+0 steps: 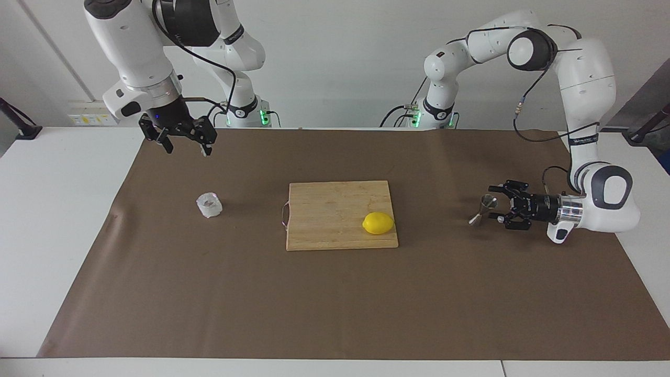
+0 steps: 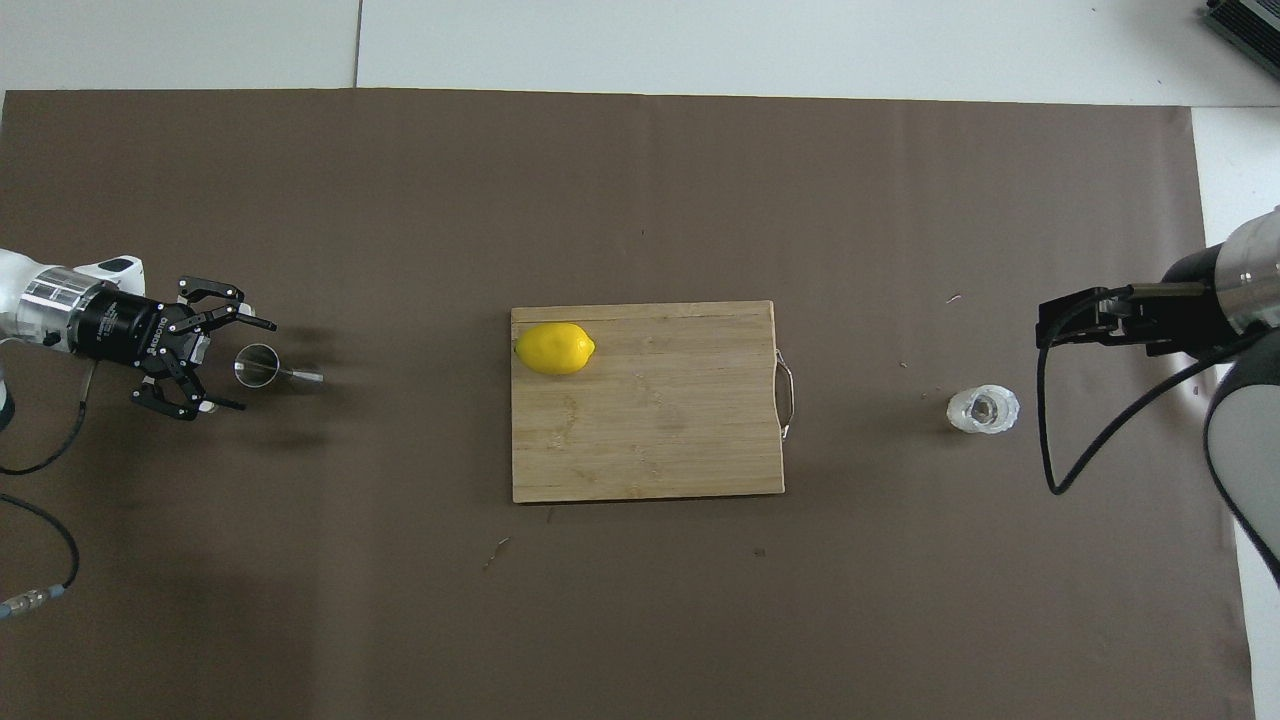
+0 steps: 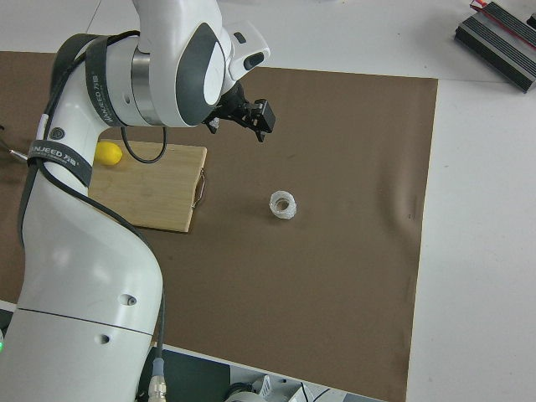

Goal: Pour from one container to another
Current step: 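Close the left gripper around the small metal cup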

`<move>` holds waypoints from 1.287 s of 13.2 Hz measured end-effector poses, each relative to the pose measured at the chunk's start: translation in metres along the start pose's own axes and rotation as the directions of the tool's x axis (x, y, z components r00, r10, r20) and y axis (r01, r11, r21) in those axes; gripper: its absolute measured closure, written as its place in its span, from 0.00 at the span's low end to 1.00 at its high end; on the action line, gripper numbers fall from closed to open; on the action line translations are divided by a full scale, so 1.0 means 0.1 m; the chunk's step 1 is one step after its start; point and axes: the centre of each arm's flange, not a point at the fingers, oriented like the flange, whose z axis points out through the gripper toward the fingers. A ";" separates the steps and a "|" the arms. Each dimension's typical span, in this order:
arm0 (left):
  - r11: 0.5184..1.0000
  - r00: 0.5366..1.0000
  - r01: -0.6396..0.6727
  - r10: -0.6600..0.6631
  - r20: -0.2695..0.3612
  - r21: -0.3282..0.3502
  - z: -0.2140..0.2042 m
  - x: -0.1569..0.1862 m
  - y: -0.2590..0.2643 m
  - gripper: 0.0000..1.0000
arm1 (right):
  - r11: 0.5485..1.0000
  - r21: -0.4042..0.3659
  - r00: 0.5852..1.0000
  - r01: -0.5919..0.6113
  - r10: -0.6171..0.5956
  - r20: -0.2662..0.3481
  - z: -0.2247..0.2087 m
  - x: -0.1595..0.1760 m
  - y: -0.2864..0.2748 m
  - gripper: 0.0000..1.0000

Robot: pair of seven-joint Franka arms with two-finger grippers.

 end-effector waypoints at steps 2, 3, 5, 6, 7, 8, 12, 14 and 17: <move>1.000 1.000 -0.001 0.001 0.002 0.001 0.01 0.00 0.00 0.07 | 1.000 0.000 1.000 0.000 0.000 0.000 0.00 0.00 0.00 0.00; 1.000 1.000 -0.002 0.002 0.003 0.001 0.01 0.00 0.01 0.07 | 1.000 0.000 1.000 0.000 0.000 0.000 0.00 0.00 0.00 0.00; 1.000 1.000 -0.007 0.007 0.005 0.002 0.02 -0.01 0.01 0.15 | 1.000 0.000 1.000 0.000 0.000 0.000 0.00 0.00 0.00 0.00; 1.000 1.000 -0.008 0.008 0.005 0.003 0.02 -0.01 0.01 0.15 | 1.000 0.000 1.000 0.000 0.000 0.000 0.00 0.00 0.00 0.00; 1.000 1.000 -0.008 0.008 0.006 0.003 0.02 0.00 0.01 0.16 | 1.000 0.000 1.000 0.000 0.000 0.000 0.00 0.00 0.00 0.00; 1.000 1.000 -0.008 0.008 0.007 0.004 0.03 0.00 0.01 0.17 | 1.000 0.000 1.000 0.000 0.000 0.000 0.00 0.00 0.00 0.00; 1.000 1.000 -0.013 0.013 0.003 0.010 0.03 0.02 0.01 0.19 | 1.000 0.000 1.000 0.000 0.000 0.000 0.00 0.00 0.00 0.00; 1.000 1.000 -0.016 0.016 0.002 0.012 0.03 0.03 0.00 0.21 | 1.000 0.000 1.000 0.000 0.000 0.000 0.00 0.00 0.00 0.00; 1.000 1.000 -0.017 0.017 0.002 0.012 0.04 0.03 0.00 0.31 | 1.000 0.000 1.000 0.000 0.000 0.000 0.00 0.00 0.00 0.00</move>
